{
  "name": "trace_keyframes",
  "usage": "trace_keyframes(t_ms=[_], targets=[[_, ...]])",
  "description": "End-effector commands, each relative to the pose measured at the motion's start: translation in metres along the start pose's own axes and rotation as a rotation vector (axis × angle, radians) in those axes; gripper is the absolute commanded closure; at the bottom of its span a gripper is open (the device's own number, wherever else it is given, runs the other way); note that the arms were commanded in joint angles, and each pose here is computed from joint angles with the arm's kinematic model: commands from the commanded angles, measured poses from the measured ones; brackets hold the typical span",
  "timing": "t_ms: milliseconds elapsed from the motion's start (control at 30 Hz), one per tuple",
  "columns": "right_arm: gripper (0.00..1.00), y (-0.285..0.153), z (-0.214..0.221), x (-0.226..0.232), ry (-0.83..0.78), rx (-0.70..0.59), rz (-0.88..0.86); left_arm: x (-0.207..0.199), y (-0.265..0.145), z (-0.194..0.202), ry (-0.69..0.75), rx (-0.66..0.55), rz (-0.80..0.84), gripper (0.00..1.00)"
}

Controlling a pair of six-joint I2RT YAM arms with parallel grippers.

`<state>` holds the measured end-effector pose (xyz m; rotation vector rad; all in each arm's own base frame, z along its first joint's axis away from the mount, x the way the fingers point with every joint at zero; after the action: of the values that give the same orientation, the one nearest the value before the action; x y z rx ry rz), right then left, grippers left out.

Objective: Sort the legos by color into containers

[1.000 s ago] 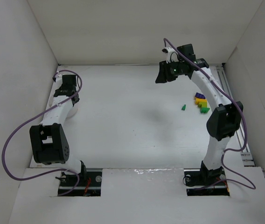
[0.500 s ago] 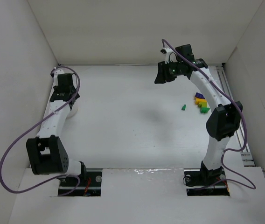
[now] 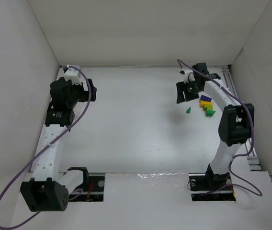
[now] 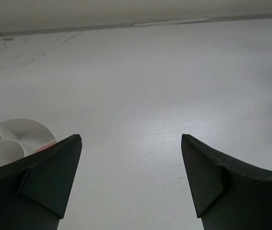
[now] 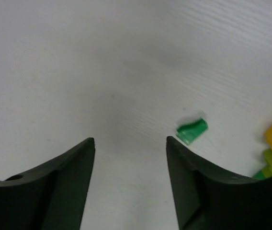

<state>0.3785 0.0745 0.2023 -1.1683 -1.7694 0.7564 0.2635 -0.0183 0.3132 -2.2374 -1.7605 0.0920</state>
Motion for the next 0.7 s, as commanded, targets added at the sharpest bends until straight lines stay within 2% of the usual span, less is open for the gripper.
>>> trace_keyframes(t_ms=[0, 33, 100, 233, 433, 667], targets=[[0.30, -0.030, 0.006, -0.025, 0.007, -0.087, 0.135, -0.002, 0.006, 0.006, -0.005, 0.008, 0.022, 0.18], [0.24, -0.031, 0.017, -0.028, 0.030, -0.086, 0.140, 0.000, 0.007, 0.005, -0.002, -0.001, 0.006, 0.16], [0.24, -0.032, 0.020, -0.037, 0.064, -0.118, 0.181, -0.004, 0.011, 0.008, -0.007, -0.009, -0.012, 0.13], [0.24, -0.024, 0.032, -0.046, 0.148, -0.098, 0.213, -0.016, 0.007, 0.001, 0.040, -0.046, -0.037, 0.09], [0.37, -0.011, 0.026, -0.062, 0.296, -0.128, 0.235, -0.027, 0.001, 0.001, 0.094, -0.071, -0.073, 0.08], [0.40, -0.002, 0.015, -0.061, 0.369, -0.182, 0.265, -0.025, -0.003, 0.002, 0.114, -0.075, -0.094, 0.07]])
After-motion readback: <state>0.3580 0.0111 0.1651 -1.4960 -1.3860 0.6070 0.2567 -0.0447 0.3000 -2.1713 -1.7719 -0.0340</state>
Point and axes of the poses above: each gripper's point midway between its finger pads, its own y axis out along the fingers, its own x axis along the line the jaws close on, z = x × y, the point moved 10 cm from there along -y, back along the fingers, and after that the axes turned 13 degrees about y, right-handed, at the moved point
